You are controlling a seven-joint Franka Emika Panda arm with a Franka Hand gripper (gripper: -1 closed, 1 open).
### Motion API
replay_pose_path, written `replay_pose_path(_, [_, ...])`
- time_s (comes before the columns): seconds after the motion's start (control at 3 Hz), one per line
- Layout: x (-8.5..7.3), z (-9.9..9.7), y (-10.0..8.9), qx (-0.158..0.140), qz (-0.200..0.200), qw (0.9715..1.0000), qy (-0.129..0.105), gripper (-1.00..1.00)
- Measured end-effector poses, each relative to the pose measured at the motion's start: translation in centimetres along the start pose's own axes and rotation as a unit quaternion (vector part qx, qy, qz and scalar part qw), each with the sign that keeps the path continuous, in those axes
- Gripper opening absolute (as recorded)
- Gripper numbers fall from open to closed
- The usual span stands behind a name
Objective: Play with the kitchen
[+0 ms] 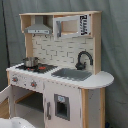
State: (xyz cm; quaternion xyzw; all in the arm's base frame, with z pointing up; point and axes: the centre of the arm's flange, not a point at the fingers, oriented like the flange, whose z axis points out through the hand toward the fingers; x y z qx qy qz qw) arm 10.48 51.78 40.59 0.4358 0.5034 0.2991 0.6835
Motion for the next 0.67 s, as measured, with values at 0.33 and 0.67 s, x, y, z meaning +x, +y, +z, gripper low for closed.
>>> replay_pose_path(0.33, [0.8, -1.5, -0.9, -0.052, -0.041, 0.9978, 0.008, 1.0])
replay_pose_path(0.67, [1.6, -2.8, -2.4, -0.099, -0.083, 0.9915, 0.017, 1.0])
